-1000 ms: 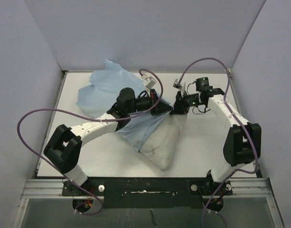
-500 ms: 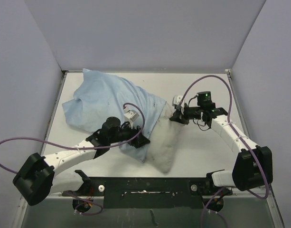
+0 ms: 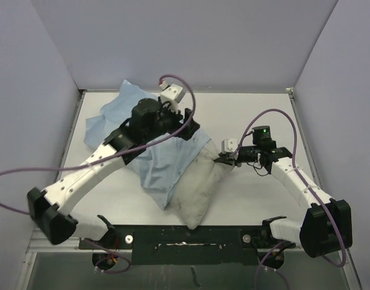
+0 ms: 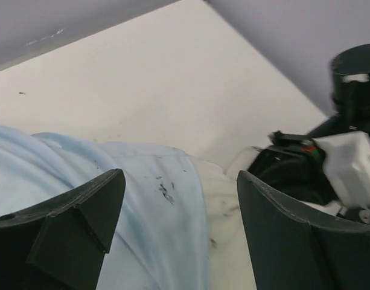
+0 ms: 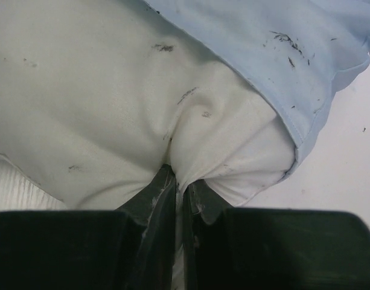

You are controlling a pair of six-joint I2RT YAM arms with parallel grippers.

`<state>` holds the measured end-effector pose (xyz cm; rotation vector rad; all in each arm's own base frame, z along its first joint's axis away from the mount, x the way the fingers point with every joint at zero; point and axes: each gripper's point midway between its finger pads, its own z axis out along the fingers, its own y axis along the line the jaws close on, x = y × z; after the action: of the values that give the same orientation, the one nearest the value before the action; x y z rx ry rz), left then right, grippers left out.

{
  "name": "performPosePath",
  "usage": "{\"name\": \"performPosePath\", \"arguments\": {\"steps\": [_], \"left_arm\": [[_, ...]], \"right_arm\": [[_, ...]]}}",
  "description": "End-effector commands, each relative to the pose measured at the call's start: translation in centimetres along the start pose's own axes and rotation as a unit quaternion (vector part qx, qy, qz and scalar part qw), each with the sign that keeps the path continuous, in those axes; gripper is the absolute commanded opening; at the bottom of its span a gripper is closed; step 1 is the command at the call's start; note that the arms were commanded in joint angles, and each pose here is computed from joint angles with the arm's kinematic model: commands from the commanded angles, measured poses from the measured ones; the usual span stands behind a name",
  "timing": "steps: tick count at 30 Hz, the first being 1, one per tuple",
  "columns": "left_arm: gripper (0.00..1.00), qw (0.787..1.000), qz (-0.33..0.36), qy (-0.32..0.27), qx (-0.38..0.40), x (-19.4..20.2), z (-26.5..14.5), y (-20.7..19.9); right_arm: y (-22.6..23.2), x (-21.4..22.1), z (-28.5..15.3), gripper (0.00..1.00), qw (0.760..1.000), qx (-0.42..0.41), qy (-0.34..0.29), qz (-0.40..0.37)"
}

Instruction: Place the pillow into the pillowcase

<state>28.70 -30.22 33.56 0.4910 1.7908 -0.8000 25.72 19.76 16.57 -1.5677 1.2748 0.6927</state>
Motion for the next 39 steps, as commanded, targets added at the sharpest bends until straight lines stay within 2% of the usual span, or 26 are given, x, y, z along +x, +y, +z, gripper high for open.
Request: {"name": "performPosePath", "arguments": {"steps": [1, 4, 6, 8, 9, 11, 14, 17, 20, 22, 24, 26, 30, 33, 37, 39], "left_arm": [[0.74, 0.98, 0.06, 0.173, -0.072, 8.2, 5.7, 4.6], [0.7, 0.97, 0.074, 0.214, -0.091, 9.9, 7.9, 5.9], [0.52, 0.966, 0.07, 0.234, -0.081, 10.8, 8.7, 5.8], [0.26, 0.968, 0.058, 0.238, -0.064, 10.9, 9.2, 5.1], [0.16, 0.97, 0.05, 0.232, -0.055, 10.5, 9.3, 4.7], [0.07, 0.98, 0.027, 0.196, -0.013, 8.3, 9.5, 2.5], [0.0, 0.989, -0.008, 0.112, 0.091, 2.6, 8.2, -3.1], [0.0, 0.98, -0.012, 0.017, 0.195, -3.7, 5.1, -8.9], [0.0, 0.964, -0.011, -0.058, 0.26, -7.9, 1.0, -11.9], [0.0, 0.952, -0.018, -0.097, 0.29, -8.7, -0.9, -12.3], [0.0, 0.95, -0.041, -0.096, 0.293, -6.3, -1.4, -11.5], [0.0, 0.954, -0.06, -0.098, 0.276, -2.9, -0.9, -9.8], [0.0, 0.982, -0.068, -0.05, 0.167, 8.2, 1.4, -3.3], [0.0, 0.987, -0.083, -0.038, 0.132, 13.5, 1.4, -0.6], [0.0, 0.986, -0.102, -0.025, 0.128, 16.5, 0.8, -0.3], [0.0, 0.986, -0.102, -0.027, 0.127, 16.7, 0.4, -0.4]], "right_arm": [[0.1, -1.7, 0.1, 0.0, 0.999, -0.004, -0.037, -0.04], [0.1, -1.5, 0.0, 0.0, 0.999, -0.003, -0.038, -0.038], [0.1, -1.6, 0.0, 0.0, 0.999, -0.003, -0.039, -0.037], [0.1, -1.6, -0.1, 0.0, 0.999, -0.003, -0.039, -0.037], [0.0, -1.5, 0.0, 0.0, 0.999, -0.002, -0.038, -0.036], [-0.2, -1.5, 0.0, 0.0, 0.999, -0.001, -0.033, -0.039], [-2.8, -1.7, -0.1, 0.0, 0.998, 0.032, 0.005, -0.062], [-10.5, -5.0, -2.5, 0.0, 0.987, 0.11, 0.046, -0.112], [-16.6, -11.8, -5.3, 0.0, 0.982, 0.149, 0.018, -0.118], [-16.3, -13.3, -4.2, 0.0, 0.986, 0.123, -0.01, -0.111], [-13.0, -12.1, -1.4, 0.0, 0.991, 0.069, -0.031, -0.11], [-8.3, -8.6, 1.3, 0.0, 0.993, 0.012, -0.026, -0.111], [-2.0, -0.4, 3.0, 0.06, 0.996, -0.039, 0.025, -0.075], [1.3, 2.0, 1.2, 0.27, 0.995, -0.076, 0.049, -0.044], [3.0, -3.8, -3.5, 0.61, 0.995, -0.099, -0.027, -0.001], [3.3, -6.9, -5.0, 0.74, 0.993, -0.104, -0.046, 0.017]]}}
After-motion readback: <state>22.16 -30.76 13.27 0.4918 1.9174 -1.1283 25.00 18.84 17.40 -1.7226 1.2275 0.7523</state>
